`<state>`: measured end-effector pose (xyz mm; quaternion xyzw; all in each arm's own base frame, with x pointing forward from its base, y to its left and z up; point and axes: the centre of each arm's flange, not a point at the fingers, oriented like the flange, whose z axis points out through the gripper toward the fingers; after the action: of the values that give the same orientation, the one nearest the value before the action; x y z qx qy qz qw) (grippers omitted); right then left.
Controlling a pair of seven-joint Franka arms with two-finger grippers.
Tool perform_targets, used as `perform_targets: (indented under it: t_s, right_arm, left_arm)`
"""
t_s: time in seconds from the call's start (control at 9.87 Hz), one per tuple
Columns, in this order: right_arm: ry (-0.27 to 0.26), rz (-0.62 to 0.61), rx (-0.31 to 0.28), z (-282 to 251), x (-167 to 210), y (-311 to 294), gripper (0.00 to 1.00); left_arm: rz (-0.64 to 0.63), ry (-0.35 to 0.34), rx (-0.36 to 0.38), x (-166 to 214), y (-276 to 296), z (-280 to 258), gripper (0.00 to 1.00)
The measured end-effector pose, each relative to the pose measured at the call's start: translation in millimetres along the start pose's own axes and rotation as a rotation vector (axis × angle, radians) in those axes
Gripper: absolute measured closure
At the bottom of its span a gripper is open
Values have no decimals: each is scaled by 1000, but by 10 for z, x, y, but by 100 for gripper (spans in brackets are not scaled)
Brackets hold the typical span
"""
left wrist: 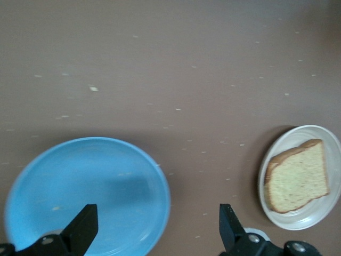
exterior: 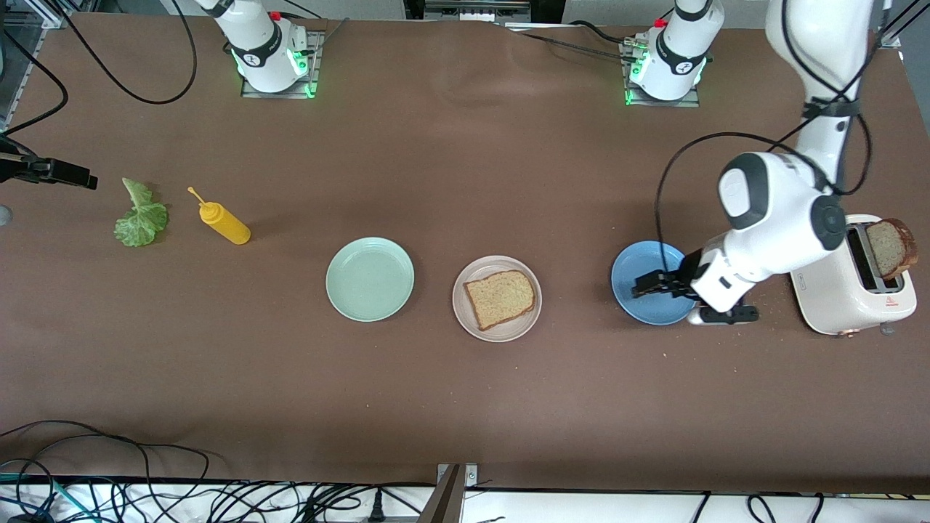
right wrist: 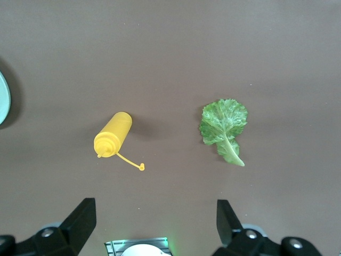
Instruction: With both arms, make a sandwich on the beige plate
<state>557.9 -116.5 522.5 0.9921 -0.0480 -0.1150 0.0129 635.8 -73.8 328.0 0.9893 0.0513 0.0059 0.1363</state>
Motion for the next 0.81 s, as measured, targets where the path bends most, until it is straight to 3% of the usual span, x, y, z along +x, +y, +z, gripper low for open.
perform_targets:
  t_s: [0.51, 0.81]
  right_arm:
    - [0, 0, 0, 1, 0, 1, 0]
    - [0, 0, 0, 1, 0, 1, 0]
  left_arm:
    - [80, 108, 183, 42, -438, -970, 0]
    - [70, 143, 220, -20, -654, -1418, 0]
